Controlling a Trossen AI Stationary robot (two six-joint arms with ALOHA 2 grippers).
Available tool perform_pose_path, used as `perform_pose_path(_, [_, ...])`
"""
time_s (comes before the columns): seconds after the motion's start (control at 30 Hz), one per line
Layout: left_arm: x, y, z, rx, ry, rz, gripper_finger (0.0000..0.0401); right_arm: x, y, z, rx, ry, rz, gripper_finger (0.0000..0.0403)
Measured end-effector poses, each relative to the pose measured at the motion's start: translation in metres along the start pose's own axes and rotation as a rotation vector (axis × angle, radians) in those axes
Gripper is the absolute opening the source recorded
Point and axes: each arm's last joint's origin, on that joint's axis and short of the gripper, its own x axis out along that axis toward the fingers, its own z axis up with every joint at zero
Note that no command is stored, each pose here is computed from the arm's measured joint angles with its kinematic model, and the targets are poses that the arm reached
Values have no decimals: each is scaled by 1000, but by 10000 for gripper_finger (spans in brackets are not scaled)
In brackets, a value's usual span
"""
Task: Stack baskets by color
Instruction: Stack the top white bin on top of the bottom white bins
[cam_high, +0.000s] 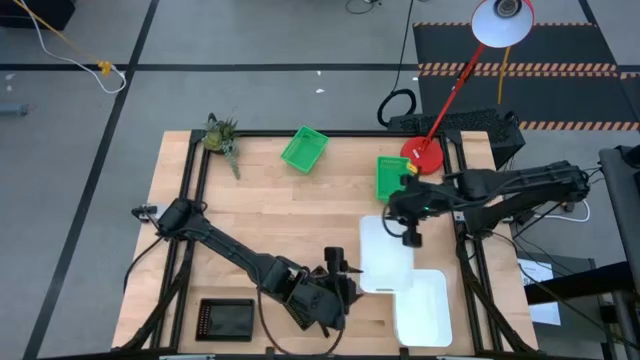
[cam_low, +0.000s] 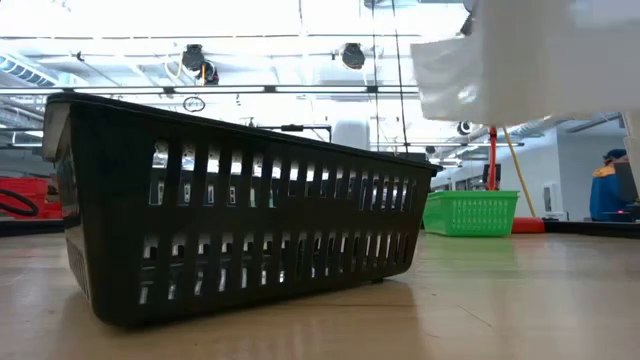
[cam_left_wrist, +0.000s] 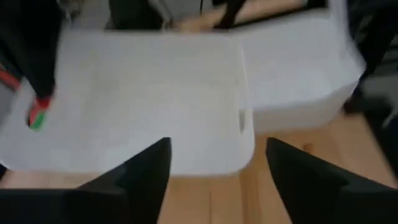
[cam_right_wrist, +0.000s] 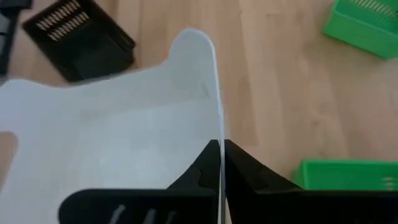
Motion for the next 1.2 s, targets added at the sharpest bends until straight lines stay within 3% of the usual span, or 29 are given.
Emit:
perform_pose_path(0.17, [-6,-7,16,-4,-152,17,309,-15,13,-7,25,-29,55,1])
perform_pose_path(0.33, [-21,-10,21,17,-174,10,312,-32,23,-12,60,-71,119,1])
perform_pose_path(0.5, [-41,-8,22,8,-140,10,286,-53,34,-19,86,-116,209,0])
perform_pose_path(0.73, [-56,-16,11,60,-37,-8,239,-65,56,-35,120,-70,306,0])
perform_pose_path(1.0, [-58,-17,6,72,11,-11,179,-70,79,-53,138,-64,308,0])
perform_pose_path(1.2, [-58,-17,5,68,15,-18,166,-68,89,-66,167,-52,303,0])
